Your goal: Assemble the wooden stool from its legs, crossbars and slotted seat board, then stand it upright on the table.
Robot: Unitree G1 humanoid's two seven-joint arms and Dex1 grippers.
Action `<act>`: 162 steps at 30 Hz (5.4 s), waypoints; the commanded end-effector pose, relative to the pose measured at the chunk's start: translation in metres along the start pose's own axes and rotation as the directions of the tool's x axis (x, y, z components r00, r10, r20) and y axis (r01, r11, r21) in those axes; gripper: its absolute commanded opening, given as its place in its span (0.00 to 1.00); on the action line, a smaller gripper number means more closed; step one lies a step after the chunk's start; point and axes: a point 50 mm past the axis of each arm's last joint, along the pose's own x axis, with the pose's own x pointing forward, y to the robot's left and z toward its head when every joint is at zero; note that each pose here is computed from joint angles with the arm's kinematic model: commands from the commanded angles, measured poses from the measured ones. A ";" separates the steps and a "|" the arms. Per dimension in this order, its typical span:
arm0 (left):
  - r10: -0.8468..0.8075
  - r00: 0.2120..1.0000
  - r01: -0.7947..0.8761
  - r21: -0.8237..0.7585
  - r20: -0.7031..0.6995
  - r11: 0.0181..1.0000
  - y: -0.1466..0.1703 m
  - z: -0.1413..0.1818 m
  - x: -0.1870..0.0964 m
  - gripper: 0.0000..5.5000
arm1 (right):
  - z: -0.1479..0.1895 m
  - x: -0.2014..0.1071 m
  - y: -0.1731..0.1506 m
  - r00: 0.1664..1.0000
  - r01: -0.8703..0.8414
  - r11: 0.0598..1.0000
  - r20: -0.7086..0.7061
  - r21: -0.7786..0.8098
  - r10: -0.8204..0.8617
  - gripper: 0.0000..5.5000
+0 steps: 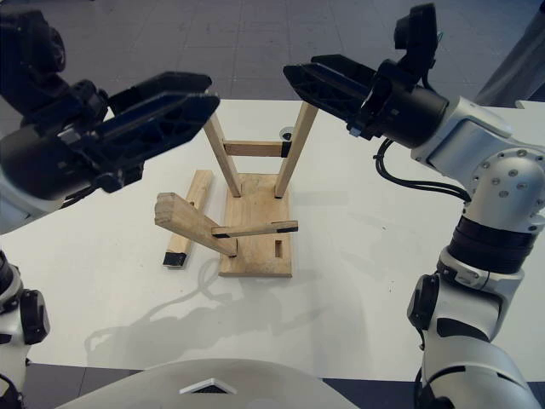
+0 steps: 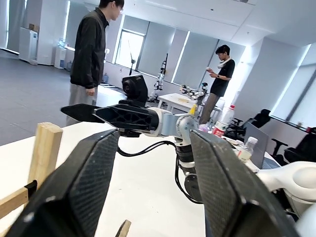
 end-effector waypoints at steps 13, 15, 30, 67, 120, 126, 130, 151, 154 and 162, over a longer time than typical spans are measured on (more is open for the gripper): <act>-0.317 0.859 0.244 0.224 0.402 0.944 -0.029 0.116 0.000 0.48 | -0.030 -0.018 -0.046 0.976 0.214 0.975 -0.046 0.064 -0.211 1.00; -0.310 0.895 0.278 0.141 0.322 0.950 -0.019 0.090 0.002 0.48 | -0.030 -0.019 -0.046 0.976 0.214 0.975 -0.038 0.065 -0.212 1.00; -0.185 0.970 0.195 -0.050 0.157 0.980 0.032 0.020 0.019 0.48 | -0.033 -0.013 -0.045 0.978 0.207 0.976 -0.026 0.070 -0.206 1.00; -0.029 0.948 -0.002 0.096 0.316 0.995 0.033 0.070 0.006 0.48 | -0.043 -0.014 -0.038 0.977 0.214 0.972 -0.014 0.094 -0.213 1.00; 0.827 0.242 -0.842 0.314 -0.507 0.439 0.099 -0.244 -0.116 0.67 | -0.056 -0.013 -0.032 0.943 0.325 0.939 0.034 0.110 -0.330 1.00; 0.856 0.174 -0.872 0.328 -0.486 0.364 0.101 -0.249 -0.123 0.52 | -0.055 -0.012 -0.032 0.944 0.320 0.941 0.042 0.111 -0.327 1.00; 0.869 0.165 -0.886 0.317 -0.467 0.339 0.101 -0.250 -0.119 0.40 | -0.056 -0.013 -0.032 0.941 0.329 0.937 0.047 0.120 -0.336 1.00; 0.765 0.349 -0.936 0.162 0.541 0.312 0.115 0.036 -0.094 0.38 | 0.015 0.009 -0.029 0.960 0.233 0.972 0.152 0.030 -0.235 1.00; 0.446 0.746 -0.587 0.173 0.494 0.791 0.087 0.065 -0.036 0.38 | 0.040 0.050 -0.002 0.983 -0.076 0.992 0.174 0.103 0.057 1.00; -0.138 0.955 0.110 0.120 0.261 0.987 0.053 0.053 0.020 0.38 | 0.069 0.081 0.042 0.834 -0.550 0.803 0.202 0.228 0.514 1.00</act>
